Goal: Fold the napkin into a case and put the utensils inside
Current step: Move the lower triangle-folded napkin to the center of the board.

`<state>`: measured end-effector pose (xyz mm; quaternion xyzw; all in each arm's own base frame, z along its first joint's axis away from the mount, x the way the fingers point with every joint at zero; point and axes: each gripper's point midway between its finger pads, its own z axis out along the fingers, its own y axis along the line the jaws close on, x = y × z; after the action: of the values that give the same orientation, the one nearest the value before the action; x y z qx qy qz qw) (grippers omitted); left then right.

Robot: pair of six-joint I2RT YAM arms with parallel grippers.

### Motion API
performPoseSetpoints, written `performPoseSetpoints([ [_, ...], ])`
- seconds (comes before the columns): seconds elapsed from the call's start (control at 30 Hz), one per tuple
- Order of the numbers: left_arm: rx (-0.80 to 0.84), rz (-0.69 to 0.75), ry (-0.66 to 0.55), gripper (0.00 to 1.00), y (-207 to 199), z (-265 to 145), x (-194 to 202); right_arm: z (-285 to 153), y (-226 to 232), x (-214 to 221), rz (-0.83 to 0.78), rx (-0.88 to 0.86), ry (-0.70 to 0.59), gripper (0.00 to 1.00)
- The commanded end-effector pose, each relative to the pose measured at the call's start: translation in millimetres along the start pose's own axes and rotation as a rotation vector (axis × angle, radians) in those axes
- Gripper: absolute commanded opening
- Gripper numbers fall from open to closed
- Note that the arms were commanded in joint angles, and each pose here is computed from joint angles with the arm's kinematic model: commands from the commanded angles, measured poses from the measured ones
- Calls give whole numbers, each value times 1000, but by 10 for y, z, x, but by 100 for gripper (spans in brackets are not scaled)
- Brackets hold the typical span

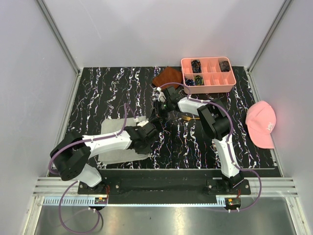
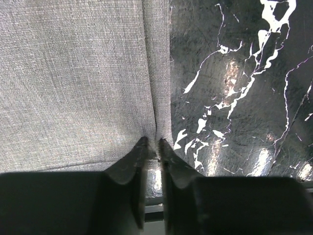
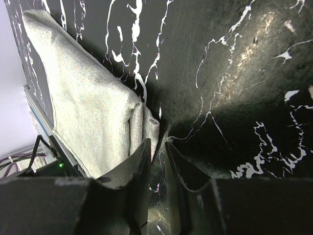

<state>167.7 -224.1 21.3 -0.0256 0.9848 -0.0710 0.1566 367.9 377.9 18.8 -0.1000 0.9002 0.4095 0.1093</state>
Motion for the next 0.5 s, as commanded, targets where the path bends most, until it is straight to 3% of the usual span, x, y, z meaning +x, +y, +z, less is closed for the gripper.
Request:
performPoseSetpoints([
  [0.0, 18, -16, -38, 11, -15, -84, -54, 45, -229, 158, -4, 70, 33, 27],
  [0.1, 33, -22, -47, 8, -19, -125, -61, 83, -256, 175, -4, 66, 43, 27],
  [0.23, 45, -29, -50, 7, -24, -156, -60, 131, -234, 130, -8, 52, 43, 36],
  [0.47, 51, -31, -54, 6, -28, -171, -65, 215, -268, 99, 5, 53, 46, 33],
])
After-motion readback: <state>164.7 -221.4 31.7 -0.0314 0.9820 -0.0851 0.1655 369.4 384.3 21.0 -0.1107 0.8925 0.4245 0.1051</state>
